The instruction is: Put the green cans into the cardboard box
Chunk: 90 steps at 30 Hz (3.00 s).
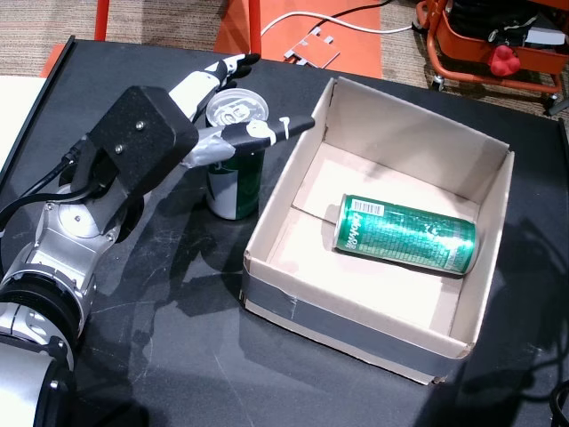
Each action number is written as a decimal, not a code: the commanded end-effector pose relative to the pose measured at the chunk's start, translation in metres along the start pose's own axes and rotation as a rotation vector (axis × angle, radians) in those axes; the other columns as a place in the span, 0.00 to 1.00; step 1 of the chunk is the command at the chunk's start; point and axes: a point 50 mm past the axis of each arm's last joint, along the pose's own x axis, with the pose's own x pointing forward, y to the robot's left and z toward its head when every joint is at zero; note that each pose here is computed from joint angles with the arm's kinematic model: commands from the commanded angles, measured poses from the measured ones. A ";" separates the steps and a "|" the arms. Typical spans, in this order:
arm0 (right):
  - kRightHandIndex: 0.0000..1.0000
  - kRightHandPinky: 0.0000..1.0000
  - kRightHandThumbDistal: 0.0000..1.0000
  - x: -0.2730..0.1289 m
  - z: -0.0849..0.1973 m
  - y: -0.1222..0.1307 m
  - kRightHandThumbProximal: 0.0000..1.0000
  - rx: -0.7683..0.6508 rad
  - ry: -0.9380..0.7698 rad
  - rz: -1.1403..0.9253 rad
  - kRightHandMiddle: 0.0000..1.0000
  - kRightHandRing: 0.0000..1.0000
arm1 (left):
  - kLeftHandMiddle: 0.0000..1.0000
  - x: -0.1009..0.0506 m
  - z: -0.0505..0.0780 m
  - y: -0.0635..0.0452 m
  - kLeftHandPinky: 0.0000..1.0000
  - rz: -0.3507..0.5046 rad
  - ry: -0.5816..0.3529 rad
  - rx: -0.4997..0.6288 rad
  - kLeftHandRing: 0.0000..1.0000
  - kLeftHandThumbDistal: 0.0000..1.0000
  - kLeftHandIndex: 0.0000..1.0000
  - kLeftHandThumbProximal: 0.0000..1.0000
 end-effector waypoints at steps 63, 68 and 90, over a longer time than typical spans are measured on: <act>0.83 0.77 1.00 0.005 0.005 -0.001 0.80 -0.034 -0.028 -0.004 0.40 0.43 | 1.00 -0.007 -0.016 0.000 1.00 0.107 0.039 -0.158 1.00 0.93 1.00 0.41; 0.85 0.79 0.97 0.006 0.005 -0.001 0.80 -0.042 -0.023 0.012 0.41 0.43 | 1.00 -0.008 -0.017 -0.001 0.99 0.103 0.038 -0.146 1.00 0.98 1.00 0.43; 0.93 0.81 0.89 0.005 0.004 -0.003 0.78 -0.040 0.020 0.003 0.44 0.47 | 1.00 -0.008 -0.018 -0.001 1.00 0.103 0.055 -0.098 1.00 1.00 1.00 0.50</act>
